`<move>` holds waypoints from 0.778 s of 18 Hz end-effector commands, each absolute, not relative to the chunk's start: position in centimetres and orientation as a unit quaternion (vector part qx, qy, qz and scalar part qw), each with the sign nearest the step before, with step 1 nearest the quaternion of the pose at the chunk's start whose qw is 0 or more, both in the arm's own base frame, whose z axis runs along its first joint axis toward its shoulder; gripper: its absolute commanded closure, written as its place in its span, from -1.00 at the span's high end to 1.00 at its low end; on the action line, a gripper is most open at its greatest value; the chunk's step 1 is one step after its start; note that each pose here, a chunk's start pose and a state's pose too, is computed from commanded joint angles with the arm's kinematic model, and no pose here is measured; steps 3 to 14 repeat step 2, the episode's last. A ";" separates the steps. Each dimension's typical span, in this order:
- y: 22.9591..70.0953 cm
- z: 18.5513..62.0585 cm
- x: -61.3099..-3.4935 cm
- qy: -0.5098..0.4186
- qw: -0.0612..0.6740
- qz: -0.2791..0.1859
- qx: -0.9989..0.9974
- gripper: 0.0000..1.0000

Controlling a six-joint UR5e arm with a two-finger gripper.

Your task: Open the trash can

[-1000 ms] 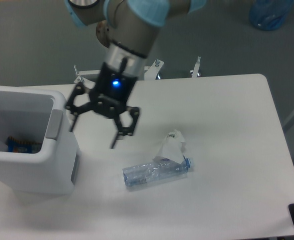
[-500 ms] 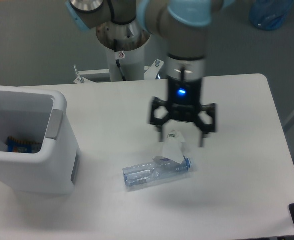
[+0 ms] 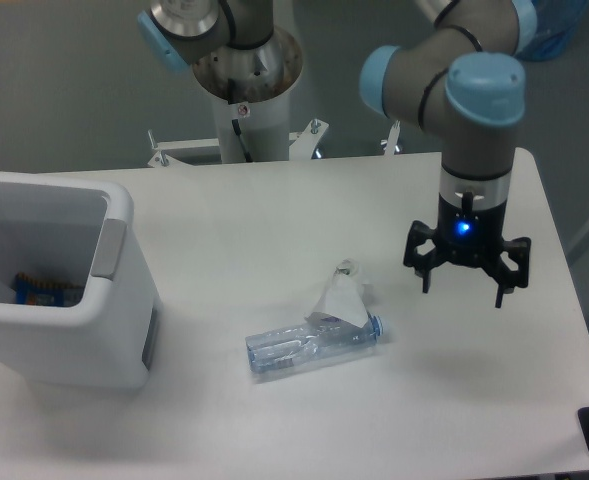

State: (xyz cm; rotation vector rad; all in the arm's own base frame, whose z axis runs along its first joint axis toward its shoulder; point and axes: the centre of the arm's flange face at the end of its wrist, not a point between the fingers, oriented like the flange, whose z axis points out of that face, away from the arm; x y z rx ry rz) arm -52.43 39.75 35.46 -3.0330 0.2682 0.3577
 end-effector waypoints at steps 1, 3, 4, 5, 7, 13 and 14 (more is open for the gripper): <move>39.7 35.3 -52.4 0.089 0.036 0.115 -0.989 1.00; 39.7 35.2 -52.4 0.089 0.034 0.114 -0.989 1.00; 39.7 35.2 -52.4 0.089 0.034 0.114 -0.989 1.00; 39.7 35.2 -52.4 0.089 0.034 0.114 -0.989 1.00; 39.7 35.2 -52.4 0.089 0.034 0.114 -0.989 1.00; 39.7 35.2 -52.4 0.089 0.034 0.114 -0.989 1.00; 39.7 35.2 -52.4 0.089 0.034 0.114 -0.989 1.00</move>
